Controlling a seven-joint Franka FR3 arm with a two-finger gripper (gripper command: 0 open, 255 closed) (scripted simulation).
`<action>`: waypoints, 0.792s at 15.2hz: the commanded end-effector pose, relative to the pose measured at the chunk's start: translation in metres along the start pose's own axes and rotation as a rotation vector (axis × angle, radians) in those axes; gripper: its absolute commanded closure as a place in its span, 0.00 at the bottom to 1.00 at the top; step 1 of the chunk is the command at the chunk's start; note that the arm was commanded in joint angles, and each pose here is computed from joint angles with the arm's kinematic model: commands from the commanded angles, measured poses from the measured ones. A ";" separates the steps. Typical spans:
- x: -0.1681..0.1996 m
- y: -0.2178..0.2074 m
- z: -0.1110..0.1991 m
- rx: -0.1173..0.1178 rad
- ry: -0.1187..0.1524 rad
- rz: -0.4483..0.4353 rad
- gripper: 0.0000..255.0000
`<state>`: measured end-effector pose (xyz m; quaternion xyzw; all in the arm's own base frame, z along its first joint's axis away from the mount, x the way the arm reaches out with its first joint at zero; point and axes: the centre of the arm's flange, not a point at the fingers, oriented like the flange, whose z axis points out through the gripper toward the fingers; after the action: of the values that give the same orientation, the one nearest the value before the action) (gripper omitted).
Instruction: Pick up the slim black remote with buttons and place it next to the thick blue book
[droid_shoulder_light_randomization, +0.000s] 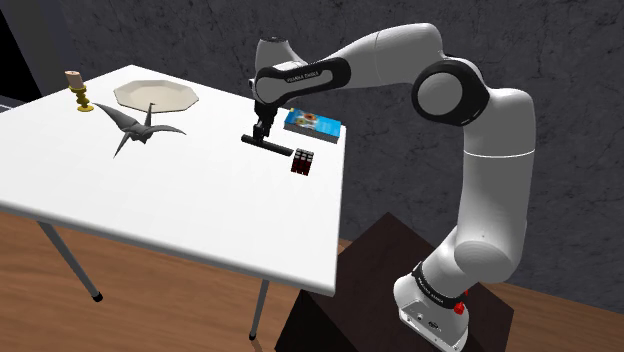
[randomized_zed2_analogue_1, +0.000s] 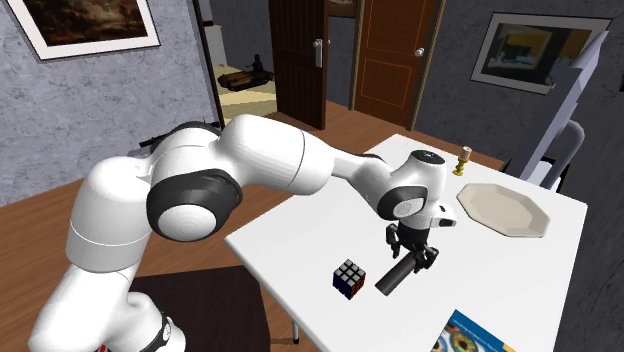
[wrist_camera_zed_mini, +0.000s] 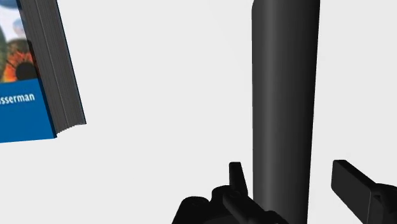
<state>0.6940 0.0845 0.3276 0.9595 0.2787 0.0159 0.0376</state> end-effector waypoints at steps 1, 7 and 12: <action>0.000 0.000 0.000 0.000 0.000 0.000 0.00; 0.000 0.000 -0.026 0.000 0.000 0.000 0.00; 0.000 0.000 -0.050 0.000 0.000 0.000 0.00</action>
<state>0.6915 0.0875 0.3763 0.9595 0.2787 0.0164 0.0377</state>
